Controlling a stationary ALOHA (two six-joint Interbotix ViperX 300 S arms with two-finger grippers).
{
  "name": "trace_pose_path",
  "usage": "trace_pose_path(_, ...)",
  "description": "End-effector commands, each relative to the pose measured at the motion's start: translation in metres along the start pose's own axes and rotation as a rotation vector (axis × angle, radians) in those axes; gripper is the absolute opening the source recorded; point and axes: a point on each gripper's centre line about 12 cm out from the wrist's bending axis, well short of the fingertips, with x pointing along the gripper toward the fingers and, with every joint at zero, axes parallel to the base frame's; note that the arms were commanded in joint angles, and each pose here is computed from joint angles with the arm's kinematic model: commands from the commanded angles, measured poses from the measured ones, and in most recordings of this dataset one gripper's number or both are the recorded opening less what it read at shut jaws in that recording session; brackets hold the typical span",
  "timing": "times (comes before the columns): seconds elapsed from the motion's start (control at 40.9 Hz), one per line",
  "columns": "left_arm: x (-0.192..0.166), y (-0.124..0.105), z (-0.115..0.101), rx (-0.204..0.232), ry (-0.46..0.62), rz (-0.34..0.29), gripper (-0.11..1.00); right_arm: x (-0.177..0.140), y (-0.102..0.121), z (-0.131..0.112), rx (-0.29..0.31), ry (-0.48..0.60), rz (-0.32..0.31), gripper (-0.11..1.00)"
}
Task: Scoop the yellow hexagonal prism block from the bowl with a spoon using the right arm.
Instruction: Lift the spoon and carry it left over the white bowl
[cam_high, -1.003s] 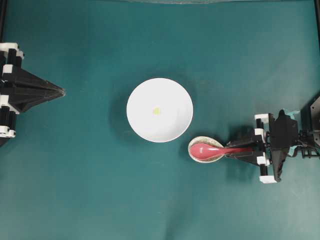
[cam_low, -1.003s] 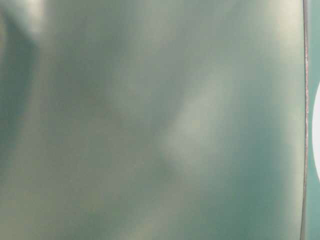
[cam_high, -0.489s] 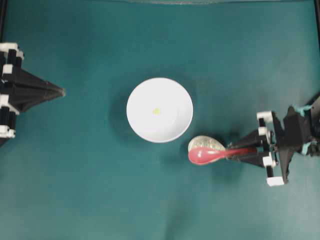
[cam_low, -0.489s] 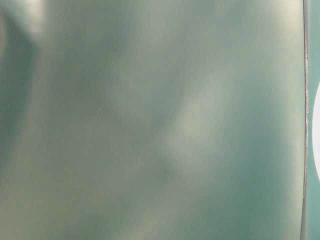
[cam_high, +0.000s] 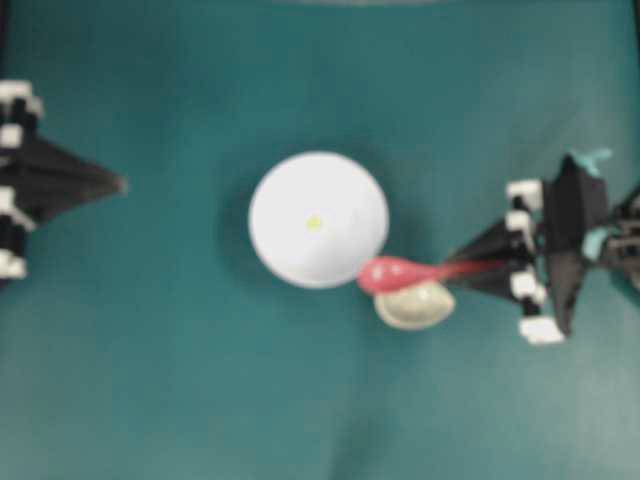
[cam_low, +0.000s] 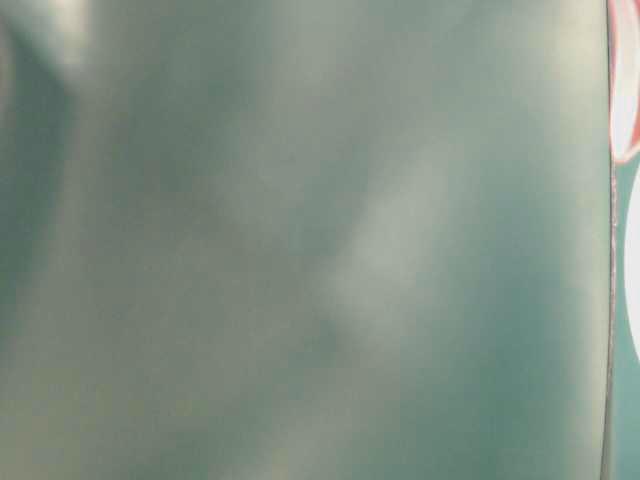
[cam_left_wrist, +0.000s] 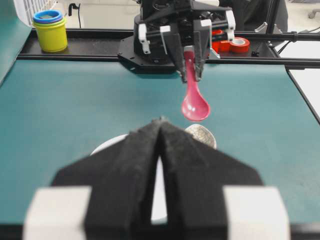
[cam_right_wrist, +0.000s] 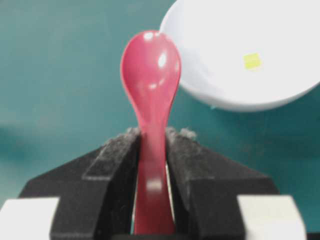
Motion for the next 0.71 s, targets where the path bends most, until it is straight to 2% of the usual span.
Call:
trace_pose_path(0.0, 0.003, 0.000, 0.009, 0.008, -0.023, 0.001, -0.01, 0.005, -0.003, 0.022, 0.022, 0.030, -0.005, 0.24)
trace_pose_path(0.318, 0.003, 0.000, 0.007, 0.020, -0.005, 0.001, -0.01, 0.022, -0.021, 0.061, 0.087, 0.193, -0.036, 0.24)
trace_pose_path(0.587, 0.003, 0.000, 0.005, 0.023, 0.006, 0.001, -0.01, 0.042, -0.039, 0.076, 0.130, 0.344, -0.057, 0.24)
trace_pose_path(0.685, 0.003, 0.000, 0.006, 0.023, 0.005, 0.001, -0.01, 0.051, -0.045, 0.079, 0.124, 0.380, -0.066, 0.24)
